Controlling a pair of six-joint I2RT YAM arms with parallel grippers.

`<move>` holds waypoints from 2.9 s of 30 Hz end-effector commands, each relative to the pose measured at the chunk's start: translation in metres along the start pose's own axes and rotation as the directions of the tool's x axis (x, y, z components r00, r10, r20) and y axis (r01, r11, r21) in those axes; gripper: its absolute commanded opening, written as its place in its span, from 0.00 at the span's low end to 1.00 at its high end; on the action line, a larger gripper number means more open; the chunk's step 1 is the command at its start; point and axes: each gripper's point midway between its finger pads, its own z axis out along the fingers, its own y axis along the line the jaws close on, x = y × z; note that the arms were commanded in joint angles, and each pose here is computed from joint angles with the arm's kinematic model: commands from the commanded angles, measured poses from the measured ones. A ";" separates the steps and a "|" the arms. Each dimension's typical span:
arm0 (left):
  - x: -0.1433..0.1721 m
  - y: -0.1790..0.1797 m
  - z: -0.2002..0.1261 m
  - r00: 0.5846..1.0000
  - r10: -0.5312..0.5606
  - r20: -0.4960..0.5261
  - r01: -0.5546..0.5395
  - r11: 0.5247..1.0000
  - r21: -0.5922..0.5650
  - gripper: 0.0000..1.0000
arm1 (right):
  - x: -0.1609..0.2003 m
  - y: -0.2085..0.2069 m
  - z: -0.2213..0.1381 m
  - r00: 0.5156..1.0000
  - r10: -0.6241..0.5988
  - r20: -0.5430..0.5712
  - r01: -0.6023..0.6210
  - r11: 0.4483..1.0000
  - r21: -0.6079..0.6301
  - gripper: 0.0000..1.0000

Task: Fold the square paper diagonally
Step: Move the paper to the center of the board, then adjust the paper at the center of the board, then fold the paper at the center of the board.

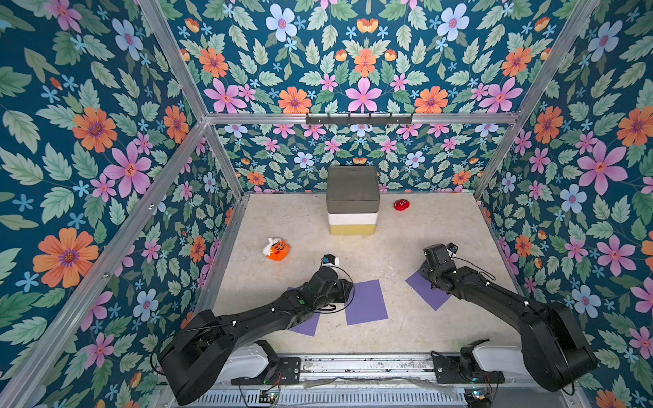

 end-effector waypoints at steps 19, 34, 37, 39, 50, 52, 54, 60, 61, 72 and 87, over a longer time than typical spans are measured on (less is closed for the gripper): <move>-0.028 0.052 -0.022 0.985 -0.075 0.154 0.102 0.979 -0.174 0.31 | 0.192 0.123 -0.058 0.916 -0.269 -0.297 0.170 0.932 -0.320 0.24; -0.018 0.072 -0.030 0.972 -0.180 0.151 0.197 0.974 -0.107 0.31 | 0.225 0.106 -0.031 0.852 -0.362 -0.379 0.297 0.929 -0.221 0.18; -0.015 0.063 -0.025 0.976 -0.178 0.121 0.186 0.981 -0.058 0.31 | 0.223 0.094 -0.027 0.847 -0.380 -0.372 0.335 0.925 -0.182 0.18; -0.014 0.061 -0.022 0.978 -0.178 0.108 0.184 0.982 -0.047 0.31 | 0.219 0.089 -0.026 0.842 -0.403 -0.357 0.369 0.915 -0.163 0.18; -0.015 0.066 -0.023 0.984 -0.139 0.113 0.149 0.985 -0.084 0.31 | 0.196 0.071 0.002 0.721 -0.601 -0.346 0.587 0.794 -0.158 0.20; -0.016 0.069 -0.025 0.984 -0.130 0.123 0.142 0.985 -0.100 0.31 | 0.188 0.077 0.003 0.678 -0.655 -0.334 0.635 0.751 -0.182 0.21; -0.018 0.069 -0.025 0.985 -0.119 0.126 0.133 0.985 -0.106 0.31 | 0.185 0.086 0.001 0.617 -0.720 -0.319 0.692 0.689 -0.216 0.22; -0.025 0.071 -0.027 0.985 -0.111 0.129 0.124 0.987 -0.102 0.32 | 0.194 0.096 -0.002 0.442 -0.838 -0.319 0.785 0.534 -0.313 0.23; -0.027 0.071 -0.028 0.986 -0.109 0.128 0.122 0.988 -0.096 0.32 | 0.194 0.096 -0.003 0.430 -0.845 -0.317 0.790 0.522 -0.320 0.23; -0.023 0.020 -0.013 1.000 -0.006 -0.022 0.009 0.991 0.135 0.30 | 0.131 0.152 -0.059 0.668 -0.738 -0.102 0.672 0.656 -0.344 0.26; -0.005 0.018 0.028 0.987 0.032 -0.157 -0.023 0.998 0.058 0.23 | 0.097 0.070 -0.043 0.933 -0.221 -0.286 0.172 0.967 -0.186 0.37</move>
